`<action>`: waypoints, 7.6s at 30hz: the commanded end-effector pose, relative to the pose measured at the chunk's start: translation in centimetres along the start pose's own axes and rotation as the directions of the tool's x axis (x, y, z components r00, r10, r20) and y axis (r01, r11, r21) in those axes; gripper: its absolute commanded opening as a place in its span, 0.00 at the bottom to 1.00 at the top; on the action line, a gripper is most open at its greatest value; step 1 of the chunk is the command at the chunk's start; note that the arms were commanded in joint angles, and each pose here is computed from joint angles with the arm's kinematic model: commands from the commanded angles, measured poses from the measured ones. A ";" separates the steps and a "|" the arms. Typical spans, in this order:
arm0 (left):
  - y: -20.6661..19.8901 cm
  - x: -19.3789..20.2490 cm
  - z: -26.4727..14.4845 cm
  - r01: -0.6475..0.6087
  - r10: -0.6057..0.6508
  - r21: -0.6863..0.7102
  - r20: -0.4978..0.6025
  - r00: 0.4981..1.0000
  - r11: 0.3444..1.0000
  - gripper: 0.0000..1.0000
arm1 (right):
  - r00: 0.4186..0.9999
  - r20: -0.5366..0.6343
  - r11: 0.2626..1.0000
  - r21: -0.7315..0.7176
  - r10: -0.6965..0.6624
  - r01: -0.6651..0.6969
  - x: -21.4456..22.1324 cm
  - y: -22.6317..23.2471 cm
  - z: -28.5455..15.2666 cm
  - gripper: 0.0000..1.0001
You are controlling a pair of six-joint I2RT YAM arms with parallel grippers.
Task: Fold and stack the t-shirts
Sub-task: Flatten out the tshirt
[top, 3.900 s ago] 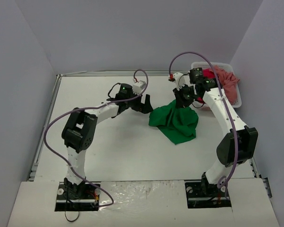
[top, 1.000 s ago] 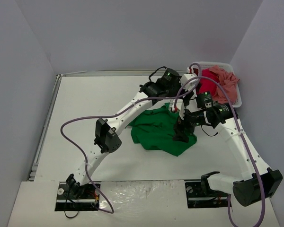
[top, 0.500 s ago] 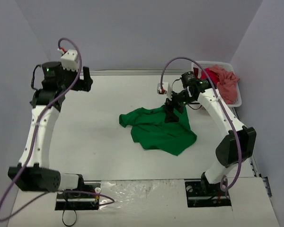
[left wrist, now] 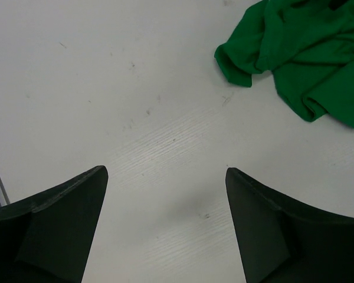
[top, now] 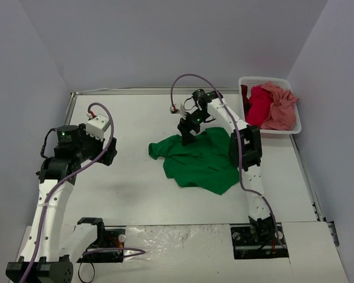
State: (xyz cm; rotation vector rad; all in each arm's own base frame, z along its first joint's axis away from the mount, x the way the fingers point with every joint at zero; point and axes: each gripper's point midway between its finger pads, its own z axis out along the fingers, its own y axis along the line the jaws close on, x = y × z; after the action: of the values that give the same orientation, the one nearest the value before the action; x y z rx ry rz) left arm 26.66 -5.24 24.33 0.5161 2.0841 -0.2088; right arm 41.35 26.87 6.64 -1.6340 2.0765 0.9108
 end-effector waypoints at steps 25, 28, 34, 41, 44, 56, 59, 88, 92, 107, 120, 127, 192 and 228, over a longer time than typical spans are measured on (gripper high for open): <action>-1.6 3.3 -0.5 -0.043 0.046 0.059 -0.040 0.998 0.997 0.80 | 0.999 -0.010 0.998 0.044 -0.045 0.045 -3.7 0.4 2.8 0.68; -1.5 3.3 -0.6 -0.045 0.047 0.051 -0.039 0.998 0.998 0.80 | 0.999 0.006 0.998 0.052 -0.037 0.037 -4.4 0.2 2.6 0.71; -1.5 3.4 -0.5 -0.043 0.045 0.055 -0.041 0.998 0.998 0.80 | 0.999 0.006 0.997 0.054 -0.051 0.050 -4.4 0.3 2.4 0.69; -1.6 3.3 -0.5 -0.044 0.046 0.062 -0.038 0.998 0.997 0.78 | 0.999 0.002 0.999 0.038 -0.035 0.035 -4.0 0.5 2.8 0.00; -1.8 3.3 -0.2 -0.044 0.048 0.083 -0.042 0.998 0.996 0.51 | 0.999 0.007 0.996 0.088 -0.032 0.031 -4.7 0.1 1.3 0.00; -4.6 2.3 3.7 -0.113 0.149 0.290 -0.108 0.983 0.950 0.61 | 0.970 0.205 0.862 0.460 0.128 -0.212 -2.7 -3.2 -18.1 0.00; -4.9 0.9 5.2 -0.130 0.167 0.329 -0.088 0.982 0.935 0.65 | 0.966 0.211 0.849 0.474 0.149 -0.234 -1.0 -2.5 -19.6 0.00; -18.0 3.6 25.5 0.288 0.026 0.719 -0.392 0.920 0.632 0.54 | 0.927 0.249 0.779 0.505 0.282 -0.373 7.2 2.5 -21.9 0.00; -20.2 5.4 25.1 0.312 0.082 0.740 -0.443 0.893 0.597 0.46 | 0.925 0.245 0.788 0.487 0.292 -0.378 7.7 2.6 -21.2 0.00; -3.9 -3.2 23.4 0.202 -0.065 0.393 -0.335 0.940 0.897 0.02 | 0.898 0.326 0.706 0.558 0.295 -0.435 7.7 -0.9 -26.2 0.00; 4.4 -7.9 7.9 0.022 0.012 0.209 -0.158 0.987 0.978 0.02 | 0.887 0.377 0.693 0.565 0.267 -0.449 8.0 4.6 -27.7 0.00; -1.7 1.2 5.0 -0.005 0.121 0.422 -0.247 0.961 0.907 0.02 | 0.927 0.228 0.786 0.493 0.298 -0.374 12.4 9.9 -23.0 0.16; -3.2 5.4 6.7 0.039 0.062 0.325 -0.294 0.954 0.945 0.02 | 0.955 -0.022 0.929 0.240 0.294 -0.281 10.2 5.5 -11.7 0.00; -2.6 -14.3 -17.1 -0.118 0.143 -0.086 0.401 0.905 0.989 0.02 | 0.799 0.527 0.583 0.759 -0.289 -0.290 -7.2 24.7 -41.4 0.00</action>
State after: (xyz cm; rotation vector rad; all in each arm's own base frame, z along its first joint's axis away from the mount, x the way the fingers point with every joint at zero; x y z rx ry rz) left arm 14.93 -6.46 46.60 0.5614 1.5353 -0.1331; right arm 18.38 8.45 51.62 -0.7211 1.4400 0.2031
